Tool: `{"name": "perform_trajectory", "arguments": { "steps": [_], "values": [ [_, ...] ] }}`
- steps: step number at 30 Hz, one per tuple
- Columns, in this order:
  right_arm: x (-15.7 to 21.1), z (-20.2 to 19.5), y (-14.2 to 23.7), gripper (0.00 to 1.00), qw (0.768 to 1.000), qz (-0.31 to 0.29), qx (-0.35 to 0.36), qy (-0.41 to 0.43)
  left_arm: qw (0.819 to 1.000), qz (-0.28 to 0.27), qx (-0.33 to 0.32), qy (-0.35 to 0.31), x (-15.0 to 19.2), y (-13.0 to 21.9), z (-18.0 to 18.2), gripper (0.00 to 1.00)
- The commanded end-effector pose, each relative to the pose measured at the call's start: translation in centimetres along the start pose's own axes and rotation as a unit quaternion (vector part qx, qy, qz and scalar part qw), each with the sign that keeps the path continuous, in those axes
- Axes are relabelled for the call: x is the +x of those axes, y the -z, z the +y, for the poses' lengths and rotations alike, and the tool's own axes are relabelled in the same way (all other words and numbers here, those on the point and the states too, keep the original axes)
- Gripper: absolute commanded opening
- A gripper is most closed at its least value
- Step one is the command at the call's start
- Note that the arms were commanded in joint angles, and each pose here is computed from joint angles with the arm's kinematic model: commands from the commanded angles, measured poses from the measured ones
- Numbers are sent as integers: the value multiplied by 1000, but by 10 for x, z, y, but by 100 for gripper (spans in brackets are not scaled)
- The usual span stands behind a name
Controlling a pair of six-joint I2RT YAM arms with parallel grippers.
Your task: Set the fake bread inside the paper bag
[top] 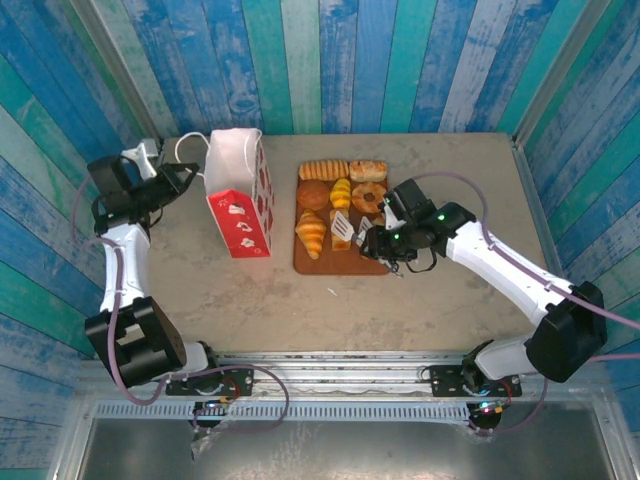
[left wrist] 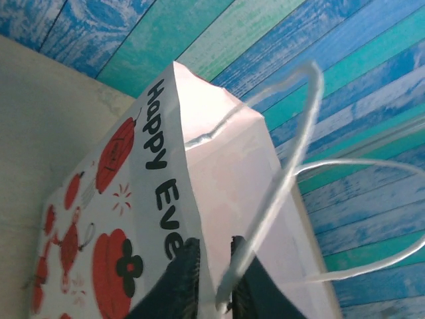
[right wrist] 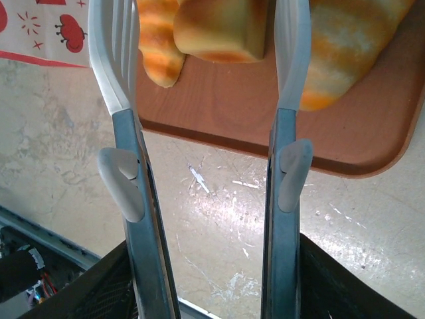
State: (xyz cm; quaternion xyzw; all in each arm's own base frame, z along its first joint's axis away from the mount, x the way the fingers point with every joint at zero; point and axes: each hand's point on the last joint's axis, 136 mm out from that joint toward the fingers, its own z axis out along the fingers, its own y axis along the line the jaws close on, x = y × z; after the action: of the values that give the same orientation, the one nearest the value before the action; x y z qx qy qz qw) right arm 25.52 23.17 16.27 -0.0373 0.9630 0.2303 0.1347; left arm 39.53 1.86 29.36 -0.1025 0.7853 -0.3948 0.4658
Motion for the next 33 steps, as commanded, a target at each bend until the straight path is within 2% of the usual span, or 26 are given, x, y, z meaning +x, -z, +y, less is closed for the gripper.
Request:
{"name": "perform_trajectory", "arguments": {
  "steps": [1, 5, 23, 29, 33],
  "values": [
    [-6, 8, -1, 57, 1000, -5, -8, 10, 1000, 6, 15, -2, 1, -4, 2, 7],
    [-8, 6, -6, 58, 1000, -3, 1, 10, 1000, 5, 15, -3, 1, -3, 0, 0],
    [-15, 17, -38, 56, 999, 18, 5, 27, 1000, 5, 17, 0, 2, -2, -1, 0],
    [-15, 10, -33, 45, 999, 13, 34, 31, 1000, 3, 14, 3, 5, -1, 0, 0],
    [-21, 12, -15, 27, 999, -16, 32, 35, 1000, 1, 16, 4, 5, 0, -2, 0]
  ]
}}
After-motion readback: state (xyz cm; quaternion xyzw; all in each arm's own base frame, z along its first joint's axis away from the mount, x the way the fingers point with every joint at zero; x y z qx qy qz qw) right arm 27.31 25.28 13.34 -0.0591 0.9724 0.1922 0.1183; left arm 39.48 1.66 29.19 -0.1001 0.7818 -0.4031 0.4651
